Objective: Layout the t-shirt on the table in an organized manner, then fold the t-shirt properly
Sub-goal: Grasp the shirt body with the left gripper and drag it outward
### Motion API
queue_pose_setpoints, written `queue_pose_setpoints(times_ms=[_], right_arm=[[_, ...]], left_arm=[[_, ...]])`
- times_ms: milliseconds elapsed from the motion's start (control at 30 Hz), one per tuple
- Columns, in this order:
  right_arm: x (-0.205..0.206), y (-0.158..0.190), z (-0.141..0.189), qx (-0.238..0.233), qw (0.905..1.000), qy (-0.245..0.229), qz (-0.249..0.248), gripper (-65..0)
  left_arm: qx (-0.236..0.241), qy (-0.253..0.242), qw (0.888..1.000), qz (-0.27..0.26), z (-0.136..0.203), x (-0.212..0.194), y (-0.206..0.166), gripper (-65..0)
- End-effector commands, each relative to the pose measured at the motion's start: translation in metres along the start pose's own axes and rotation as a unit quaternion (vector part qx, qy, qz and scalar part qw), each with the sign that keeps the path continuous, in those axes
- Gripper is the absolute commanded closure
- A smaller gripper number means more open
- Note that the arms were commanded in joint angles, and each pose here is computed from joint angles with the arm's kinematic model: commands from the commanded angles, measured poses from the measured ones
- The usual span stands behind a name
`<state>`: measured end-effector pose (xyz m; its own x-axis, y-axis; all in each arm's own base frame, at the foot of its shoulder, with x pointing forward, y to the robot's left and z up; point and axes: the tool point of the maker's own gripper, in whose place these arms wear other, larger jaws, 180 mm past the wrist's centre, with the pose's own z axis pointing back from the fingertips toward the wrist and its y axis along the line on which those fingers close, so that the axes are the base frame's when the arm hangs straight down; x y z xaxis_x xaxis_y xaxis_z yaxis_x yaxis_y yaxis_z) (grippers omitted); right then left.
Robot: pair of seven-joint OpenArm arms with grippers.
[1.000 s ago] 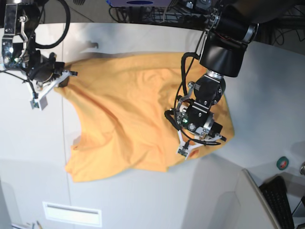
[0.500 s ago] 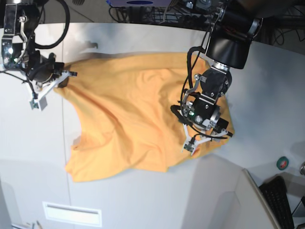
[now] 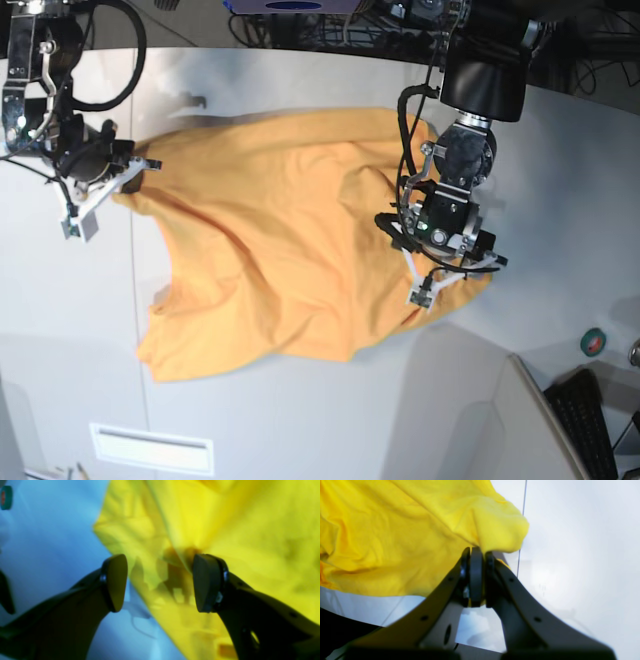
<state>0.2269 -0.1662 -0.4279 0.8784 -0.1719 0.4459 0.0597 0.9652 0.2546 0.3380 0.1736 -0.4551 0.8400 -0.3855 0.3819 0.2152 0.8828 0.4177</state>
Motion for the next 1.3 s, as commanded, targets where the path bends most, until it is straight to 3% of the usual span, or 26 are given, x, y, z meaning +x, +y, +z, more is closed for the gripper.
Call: queue_pose_setpoints(times_ms=[0, 300, 533, 667, 833, 1033, 1267], right_arm=[[0.013, 0.0, 0.004, 0.002, 0.9998, -0.021, 0.004, 0.0], [0.013, 0.0, 0.004, 0.002, 0.9998, -0.021, 0.004, 0.0], [0.013, 0.0, 0.004, 0.002, 0.9998, -0.021, 0.004, 0.0], [0.013, 0.0, 0.004, 0.002, 0.9998, -0.021, 0.004, 0.0], [0.013, 0.0, 0.004, 0.002, 0.9998, -0.021, 0.004, 0.0], [0.013, 0.0, 0.004, 0.002, 0.9998, -0.021, 0.004, 0.0], [0.016, 0.001, 0.004, 0.003, 0.9997, -0.024, 0.005, 0.0]], left_arm=[[0.01, -0.017, 1.0, 0.007, 0.004, 0.012, 0.009, -38.2], [0.005, -0.02, 1.0, 0.015, 0.003, 0.014, 0.008, -38.2], [-0.06, -0.046, 0.994, 0.077, 0.011, 0.044, -0.006, -38.2], [-0.074, -0.062, 0.991, 0.09, 0.022, 0.05, -0.009, -38.2], [-0.062, -0.051, 0.993, 0.085, 0.026, 0.035, 0.001, -38.2], [-0.034, -0.037, 0.987, 0.15, 0.018, 0.021, 0.044, -38.2], [-0.036, -0.036, 0.987, 0.156, 0.016, 0.022, 0.044, -38.2]])
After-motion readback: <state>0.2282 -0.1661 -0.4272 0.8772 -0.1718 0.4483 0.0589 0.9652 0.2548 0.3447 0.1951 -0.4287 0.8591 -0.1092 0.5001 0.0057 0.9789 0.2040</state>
